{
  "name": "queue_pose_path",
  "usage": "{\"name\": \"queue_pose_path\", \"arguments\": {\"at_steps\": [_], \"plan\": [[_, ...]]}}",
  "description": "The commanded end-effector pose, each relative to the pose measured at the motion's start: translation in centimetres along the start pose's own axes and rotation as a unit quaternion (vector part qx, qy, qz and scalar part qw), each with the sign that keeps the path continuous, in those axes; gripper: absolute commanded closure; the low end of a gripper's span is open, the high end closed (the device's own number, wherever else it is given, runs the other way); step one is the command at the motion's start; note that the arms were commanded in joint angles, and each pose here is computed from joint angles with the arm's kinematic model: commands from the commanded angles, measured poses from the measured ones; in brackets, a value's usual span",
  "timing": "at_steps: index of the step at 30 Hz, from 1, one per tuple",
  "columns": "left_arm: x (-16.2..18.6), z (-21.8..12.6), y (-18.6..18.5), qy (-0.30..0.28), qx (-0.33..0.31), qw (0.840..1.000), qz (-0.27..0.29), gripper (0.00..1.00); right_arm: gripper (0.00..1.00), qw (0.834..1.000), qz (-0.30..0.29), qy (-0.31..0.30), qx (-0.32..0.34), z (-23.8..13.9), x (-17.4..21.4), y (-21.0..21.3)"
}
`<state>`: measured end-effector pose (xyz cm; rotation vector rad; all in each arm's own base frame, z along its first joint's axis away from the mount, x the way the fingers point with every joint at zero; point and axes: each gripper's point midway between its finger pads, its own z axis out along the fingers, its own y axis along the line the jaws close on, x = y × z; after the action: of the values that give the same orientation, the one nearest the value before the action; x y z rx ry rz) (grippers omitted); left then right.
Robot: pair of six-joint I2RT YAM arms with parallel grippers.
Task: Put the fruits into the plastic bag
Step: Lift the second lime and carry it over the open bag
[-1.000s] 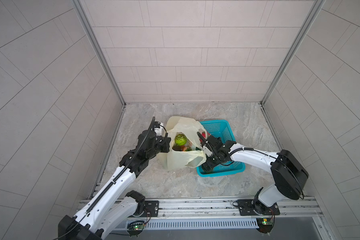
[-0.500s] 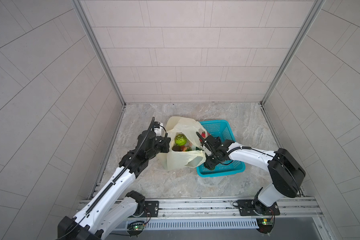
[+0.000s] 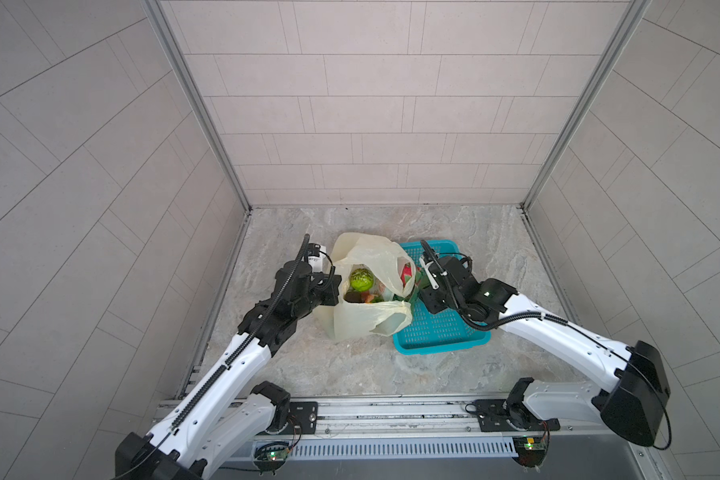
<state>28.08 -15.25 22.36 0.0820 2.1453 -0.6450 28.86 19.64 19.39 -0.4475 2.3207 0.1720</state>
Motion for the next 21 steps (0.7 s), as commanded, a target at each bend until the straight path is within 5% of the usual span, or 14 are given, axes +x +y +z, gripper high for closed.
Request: {"name": "queue_pose_path", "arguments": {"at_steps": [1,10,21], "plan": [[-0.3,-0.2,-0.1,-0.009,0.002,1.000,0.008,1.00,0.54,0.996,0.010,-0.086,-0.033,-2.2,-4.6,1.0],[-0.3,-0.1,-0.1,-0.009,0.004,1.000,0.007,1.00,0.52,0.967,-0.075,-0.045,-0.238,-1.8,-3.5,13.1],[-0.7,-1.1,-1.2,-0.018,0.029,0.999,0.026,1.00,0.50,0.959,-0.101,0.034,-0.264,4.7,-2.2,17.7]]}}
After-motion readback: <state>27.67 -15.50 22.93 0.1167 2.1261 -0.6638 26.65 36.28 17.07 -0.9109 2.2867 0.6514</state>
